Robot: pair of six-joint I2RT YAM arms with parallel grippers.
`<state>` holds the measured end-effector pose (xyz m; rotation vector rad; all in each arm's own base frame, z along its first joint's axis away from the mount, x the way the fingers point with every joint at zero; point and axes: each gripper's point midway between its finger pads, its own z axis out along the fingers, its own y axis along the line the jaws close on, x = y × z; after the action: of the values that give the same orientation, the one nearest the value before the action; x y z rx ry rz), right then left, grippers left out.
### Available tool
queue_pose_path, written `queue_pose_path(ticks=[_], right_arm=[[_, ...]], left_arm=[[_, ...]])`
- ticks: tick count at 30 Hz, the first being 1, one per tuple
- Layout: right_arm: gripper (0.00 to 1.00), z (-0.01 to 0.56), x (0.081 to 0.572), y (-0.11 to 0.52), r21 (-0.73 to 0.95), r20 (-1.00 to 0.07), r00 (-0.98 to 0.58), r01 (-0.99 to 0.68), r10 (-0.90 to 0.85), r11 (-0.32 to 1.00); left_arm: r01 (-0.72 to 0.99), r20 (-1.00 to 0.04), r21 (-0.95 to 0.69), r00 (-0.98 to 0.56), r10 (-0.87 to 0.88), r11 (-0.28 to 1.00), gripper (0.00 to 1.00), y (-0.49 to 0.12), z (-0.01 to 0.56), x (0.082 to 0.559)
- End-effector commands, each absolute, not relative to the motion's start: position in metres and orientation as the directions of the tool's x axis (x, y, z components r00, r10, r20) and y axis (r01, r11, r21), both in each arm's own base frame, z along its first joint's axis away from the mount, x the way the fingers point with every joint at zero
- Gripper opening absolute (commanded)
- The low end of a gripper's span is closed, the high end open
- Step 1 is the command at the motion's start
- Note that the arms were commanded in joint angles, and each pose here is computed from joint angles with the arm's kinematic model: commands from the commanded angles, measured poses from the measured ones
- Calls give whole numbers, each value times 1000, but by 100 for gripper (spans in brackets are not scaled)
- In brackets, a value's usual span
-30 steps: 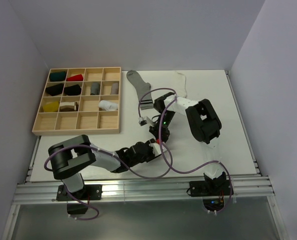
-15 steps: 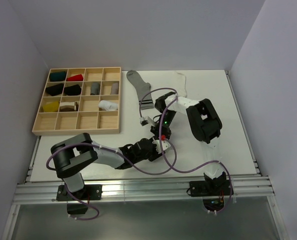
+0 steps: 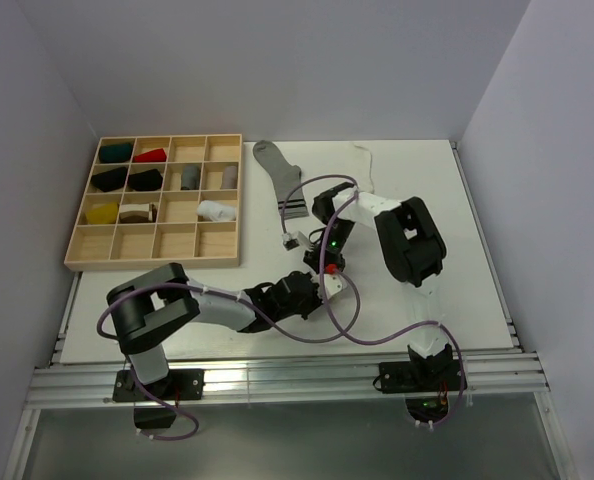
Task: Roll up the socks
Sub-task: Roll the sock at the center of the board.
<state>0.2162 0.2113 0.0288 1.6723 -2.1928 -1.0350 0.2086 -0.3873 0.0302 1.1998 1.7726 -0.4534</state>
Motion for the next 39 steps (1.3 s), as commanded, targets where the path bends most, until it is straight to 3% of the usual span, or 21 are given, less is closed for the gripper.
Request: queue_pose_path(ticks=[1,6,13,25,32,39], right_arm=[[29,15,225,220,563,-299,-302,-822,-905,89],[41,27,241,219,481,-356,-324,-868,-876,125],[47,61,262,206,429,-440,-395,-882,-807,198],[49,101,293,159,319,-580,-492,-871,-649,375],[49,123,294,134,130,-716,-404,-878,-569,460],[53,130,259,136,21,-795,-257,-916,-549,399]], left_arm=[[898,-724,50,-269,635,437,0,-361,-24,183],[891,-707,-86,-369,603,445,0,-355,-30,171],[879,-697,-164,-425,578,448,0,-354,-25,170],[848,-629,-255,-510,587,464,0,-355,-32,170],[819,-621,-313,-559,549,480,0,-355,-22,183],[788,-551,-392,-615,564,475,0,-357,-28,181]])
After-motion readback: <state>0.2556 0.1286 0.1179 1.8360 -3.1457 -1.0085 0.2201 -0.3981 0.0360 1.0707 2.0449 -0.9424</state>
